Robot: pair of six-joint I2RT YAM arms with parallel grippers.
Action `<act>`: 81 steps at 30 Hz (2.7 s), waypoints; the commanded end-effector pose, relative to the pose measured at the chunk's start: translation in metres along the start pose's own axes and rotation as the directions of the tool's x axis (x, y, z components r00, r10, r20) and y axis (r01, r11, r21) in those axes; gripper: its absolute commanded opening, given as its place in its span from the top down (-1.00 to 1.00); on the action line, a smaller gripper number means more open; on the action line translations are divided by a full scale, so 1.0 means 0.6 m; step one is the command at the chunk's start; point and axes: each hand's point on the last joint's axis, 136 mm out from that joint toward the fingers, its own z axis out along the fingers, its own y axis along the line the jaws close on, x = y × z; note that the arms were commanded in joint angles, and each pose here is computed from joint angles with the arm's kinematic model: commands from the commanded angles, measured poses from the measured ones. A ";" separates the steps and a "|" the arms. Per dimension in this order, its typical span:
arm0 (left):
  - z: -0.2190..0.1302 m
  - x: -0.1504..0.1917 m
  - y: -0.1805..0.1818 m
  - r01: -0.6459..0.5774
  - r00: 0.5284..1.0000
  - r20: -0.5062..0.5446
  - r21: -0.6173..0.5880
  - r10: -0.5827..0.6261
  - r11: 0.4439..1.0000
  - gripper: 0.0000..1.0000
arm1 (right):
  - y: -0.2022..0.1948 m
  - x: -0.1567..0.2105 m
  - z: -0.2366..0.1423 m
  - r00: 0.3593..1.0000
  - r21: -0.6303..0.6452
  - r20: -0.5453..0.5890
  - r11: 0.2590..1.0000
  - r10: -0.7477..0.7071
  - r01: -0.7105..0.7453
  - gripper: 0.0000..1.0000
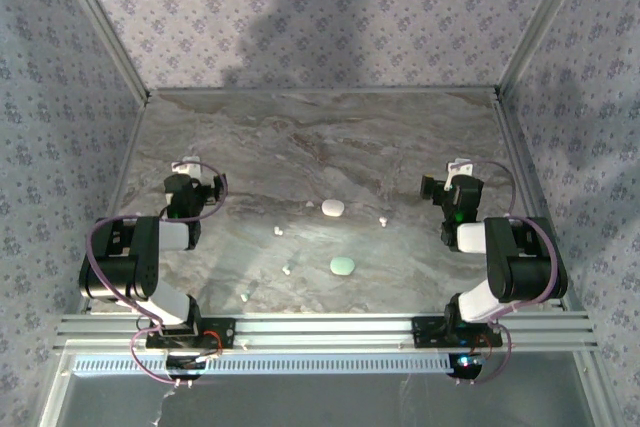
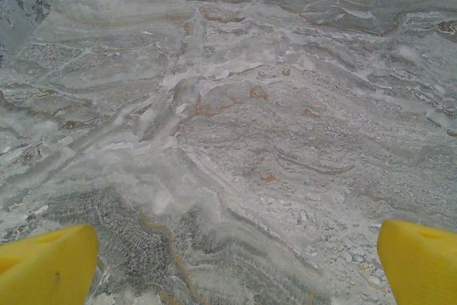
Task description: Insert the wireless bluetooth earbuds into the charging case
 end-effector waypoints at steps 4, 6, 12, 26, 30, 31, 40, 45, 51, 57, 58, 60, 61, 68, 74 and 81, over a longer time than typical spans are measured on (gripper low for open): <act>0.006 -0.018 0.000 -0.008 1.000 0.026 0.010 0.007 1.000 -1.00 | 0.002 -0.018 0.004 1.000 -0.003 0.029 1.000 -0.009 0.009 -1.00; 0.006 -0.018 0.000 -0.007 1.000 0.026 0.011 0.007 1.000 -0.99 | 0.002 -0.019 0.004 1.000 -0.004 0.031 1.000 -0.008 0.008 -1.00; 0.004 -0.022 -0.003 -0.012 0.999 0.030 0.016 0.011 1.000 -0.99 | 0.001 -0.019 0.004 0.999 -0.004 0.031 1.000 -0.006 0.006 -1.00; -0.132 -0.172 -0.003 0.039 0.979 0.204 -0.060 -0.026 0.997 -1.00 | 0.035 -0.133 -0.076 0.990 0.008 0.114 0.997 -0.080 0.080 -1.00; -0.190 -0.224 -0.027 0.238 0.922 0.289 0.100 -0.257 0.966 -0.99 | 0.044 -0.183 -0.133 0.988 -0.036 0.148 0.999 0.036 -0.031 -1.00; -0.201 -0.232 -0.039 0.272 0.908 0.285 0.156 -0.307 0.950 -1.00 | 0.045 -0.191 -0.149 0.988 -0.052 0.142 0.997 0.065 -0.058 -0.99; -0.286 -0.247 -0.129 0.415 0.861 0.094 0.441 -0.500 0.796 -1.00 | 0.063 -0.201 -0.270 0.976 -0.219 -0.033 0.951 0.217 -0.219 -1.00; -0.314 -0.206 -0.182 0.268 0.942 0.027 0.545 -0.336 0.795 -0.99 | 0.082 -0.156 -0.291 0.939 -0.279 -0.209 0.903 0.275 -0.326 -1.00; -0.302 -0.171 -0.164 0.311 0.930 0.022 0.484 -0.367 0.818 -0.99 | 0.124 -0.116 -0.279 0.866 -0.385 -0.399 0.802 0.302 -0.457 -1.00; -0.271 -0.135 -0.137 0.435 0.883 -0.006 0.390 -0.470 0.812 -1.00 | 0.184 -0.073 -0.263 0.862 -0.465 -0.471 0.777 0.188 -0.424 -0.99; -0.265 -0.130 -0.134 0.453 0.876 -0.016 0.370 -0.482 0.811 -0.99 | 0.192 -0.069 -0.262 0.866 -0.473 -0.473 0.781 0.166 -0.407 -0.99; -0.250 -0.121 -0.132 0.477 0.868 -0.038 0.339 -0.495 0.811 -0.99 | 0.216 -0.056 -0.257 0.867 -0.486 -0.489 0.794 0.101 -0.366 -0.96; -0.241 -0.117 -0.136 0.483 0.866 -0.049 0.339 -0.497 0.808 -1.00 | 0.227 -0.052 -0.255 0.867 -0.497 -0.493 0.795 0.071 -0.348 -0.95; -0.183 -0.075 -0.177 0.497 0.868 -0.173 0.351 -0.466 0.794 -0.99 | 0.321 -0.024 -0.238 0.846 -0.591 -0.506 0.782 -0.169 -0.197 -0.91; -0.178 -0.062 -0.186 0.479 0.877 -0.218 0.347 -0.427 0.806 -1.00 | 0.385 -0.017 -0.215 0.801 -0.637 -0.518 0.760 -0.300 -0.127 -0.89; -0.176 -0.057 -0.182 0.475 0.879 -0.217 0.332 -0.424 0.815 -1.00 | 0.446 -0.011 -0.179 0.760 -0.668 -0.539 0.734 -0.363 -0.123 -0.89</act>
